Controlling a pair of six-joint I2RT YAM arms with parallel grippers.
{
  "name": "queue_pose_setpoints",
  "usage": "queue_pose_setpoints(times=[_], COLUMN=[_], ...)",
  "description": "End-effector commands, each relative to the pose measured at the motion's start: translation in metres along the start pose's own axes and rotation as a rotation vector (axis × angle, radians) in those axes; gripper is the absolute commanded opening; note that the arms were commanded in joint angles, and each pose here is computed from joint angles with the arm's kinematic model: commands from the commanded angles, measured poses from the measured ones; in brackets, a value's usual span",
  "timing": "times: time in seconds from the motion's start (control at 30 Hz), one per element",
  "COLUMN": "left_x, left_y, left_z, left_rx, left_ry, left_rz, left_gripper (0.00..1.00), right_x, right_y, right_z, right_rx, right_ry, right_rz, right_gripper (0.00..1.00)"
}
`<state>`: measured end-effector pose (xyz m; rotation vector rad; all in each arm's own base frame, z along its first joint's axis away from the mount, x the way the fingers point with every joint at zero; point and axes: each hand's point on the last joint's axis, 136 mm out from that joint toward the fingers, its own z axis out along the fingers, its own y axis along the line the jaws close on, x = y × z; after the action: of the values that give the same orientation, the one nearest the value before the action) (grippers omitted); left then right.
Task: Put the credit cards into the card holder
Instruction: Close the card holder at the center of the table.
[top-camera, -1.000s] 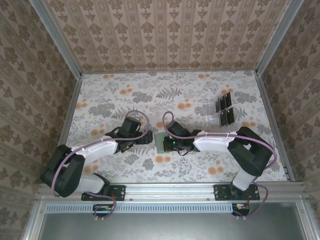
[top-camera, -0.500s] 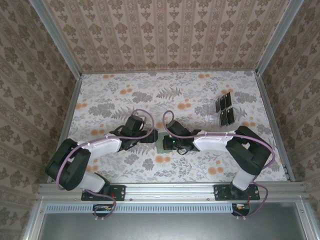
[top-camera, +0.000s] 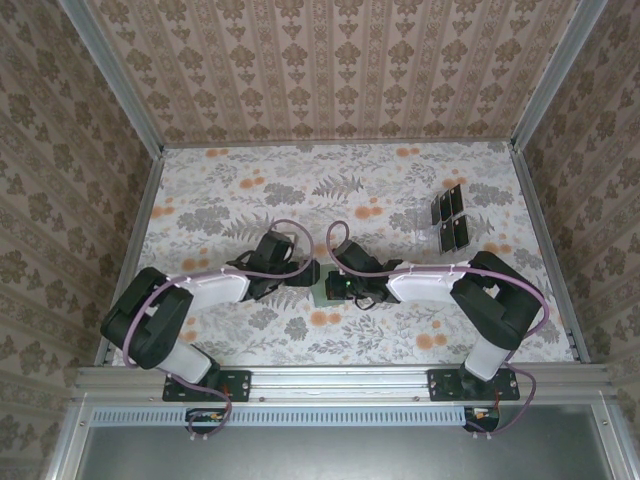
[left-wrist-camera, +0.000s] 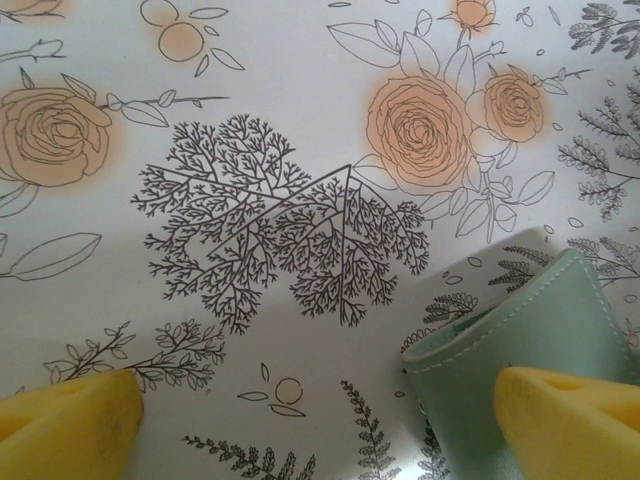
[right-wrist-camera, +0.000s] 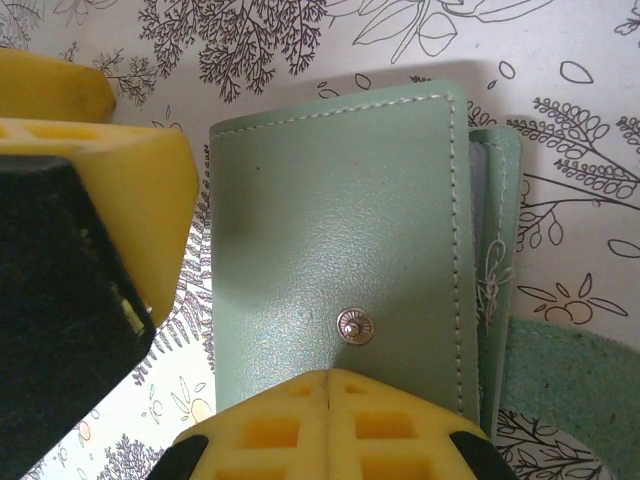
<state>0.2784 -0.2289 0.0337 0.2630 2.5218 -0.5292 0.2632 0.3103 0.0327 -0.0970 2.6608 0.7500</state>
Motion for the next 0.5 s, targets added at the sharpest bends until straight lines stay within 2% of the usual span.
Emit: queue_pose_setpoints(times=[0.0,0.23,0.37,0.47], left_x=[0.002,0.015,0.021,0.024], left_y=[0.001,0.019,0.022,0.022], left_z=[0.007,0.01,0.012,0.015], left_rx=[-0.047,-0.219,-0.268,-0.273], left_ry=[0.029,0.1,0.133,0.142], left_rz=[0.049,0.117,0.154,0.154], left_gripper=[1.0,1.0,1.0,1.0], right_x=[0.006,-0.013,-0.028,-0.035], right_y=[-0.007,-0.007,-0.015,-0.027], right_z=[0.003,-0.029,-0.056,-0.071], right_rx=[0.007,-0.022,-0.023,0.016], right_ry=[0.021,-0.042,-0.102,-0.134], right_rz=[0.015,0.035,0.058,0.064], right_gripper=[0.0,0.0,0.0,0.08])
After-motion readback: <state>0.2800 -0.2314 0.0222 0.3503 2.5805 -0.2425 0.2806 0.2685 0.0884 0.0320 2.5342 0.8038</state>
